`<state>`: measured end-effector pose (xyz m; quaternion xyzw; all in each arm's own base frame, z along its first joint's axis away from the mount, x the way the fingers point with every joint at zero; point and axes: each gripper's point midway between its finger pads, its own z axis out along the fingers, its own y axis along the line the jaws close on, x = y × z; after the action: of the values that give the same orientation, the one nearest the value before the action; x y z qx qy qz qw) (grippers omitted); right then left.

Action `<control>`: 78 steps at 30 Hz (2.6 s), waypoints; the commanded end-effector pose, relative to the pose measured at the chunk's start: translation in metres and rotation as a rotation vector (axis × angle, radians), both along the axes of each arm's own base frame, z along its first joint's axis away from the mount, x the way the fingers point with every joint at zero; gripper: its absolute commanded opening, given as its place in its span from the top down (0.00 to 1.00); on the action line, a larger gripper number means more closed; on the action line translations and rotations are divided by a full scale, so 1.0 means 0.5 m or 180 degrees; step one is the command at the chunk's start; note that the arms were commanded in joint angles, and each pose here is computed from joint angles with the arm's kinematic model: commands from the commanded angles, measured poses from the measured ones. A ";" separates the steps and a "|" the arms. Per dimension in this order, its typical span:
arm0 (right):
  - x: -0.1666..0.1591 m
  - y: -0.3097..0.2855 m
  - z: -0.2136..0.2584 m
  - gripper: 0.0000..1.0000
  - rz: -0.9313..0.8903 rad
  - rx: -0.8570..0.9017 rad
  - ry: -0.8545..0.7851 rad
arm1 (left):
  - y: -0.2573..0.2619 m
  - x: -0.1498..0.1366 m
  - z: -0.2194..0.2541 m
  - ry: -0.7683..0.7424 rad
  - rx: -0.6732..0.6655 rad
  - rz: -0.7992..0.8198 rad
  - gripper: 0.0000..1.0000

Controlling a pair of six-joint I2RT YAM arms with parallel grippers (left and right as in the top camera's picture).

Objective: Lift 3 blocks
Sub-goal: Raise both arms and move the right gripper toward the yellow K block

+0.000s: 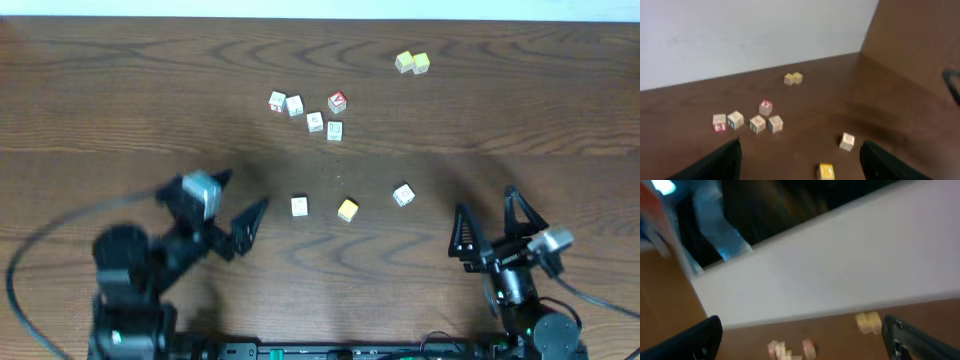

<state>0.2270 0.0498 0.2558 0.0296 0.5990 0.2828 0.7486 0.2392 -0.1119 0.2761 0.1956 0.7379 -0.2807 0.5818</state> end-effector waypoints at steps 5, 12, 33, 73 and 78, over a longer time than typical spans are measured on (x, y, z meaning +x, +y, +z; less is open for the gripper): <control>0.027 0.003 0.064 0.01 -0.0060 -0.0596 0.0742 | -0.052 0.053 0.073 0.0179 -0.0127 -0.0689 0.24; 0.090 0.099 0.150 0.01 0.1072 -0.1044 0.1445 | 0.001 0.105 0.011 0.1566 0.0315 -0.0132 0.24; 0.150 0.152 -0.085 0.01 0.1269 -0.0883 0.3821 | -0.010 0.114 -0.056 0.2956 0.1151 0.0141 0.24; 0.169 0.271 -0.305 0.18 0.1350 -0.1465 0.4617 | -0.019 0.078 -0.334 0.4295 0.0940 0.0340 0.24; 0.161 0.309 -0.370 0.23 0.1533 -0.1756 0.4702 | 0.107 0.100 -0.364 0.4359 0.1294 0.1911 0.24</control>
<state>0.3084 0.1897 0.0869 -0.0638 0.9762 0.1943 0.0716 0.2854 -0.1060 0.1046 -0.0204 0.9869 -0.1592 -0.0131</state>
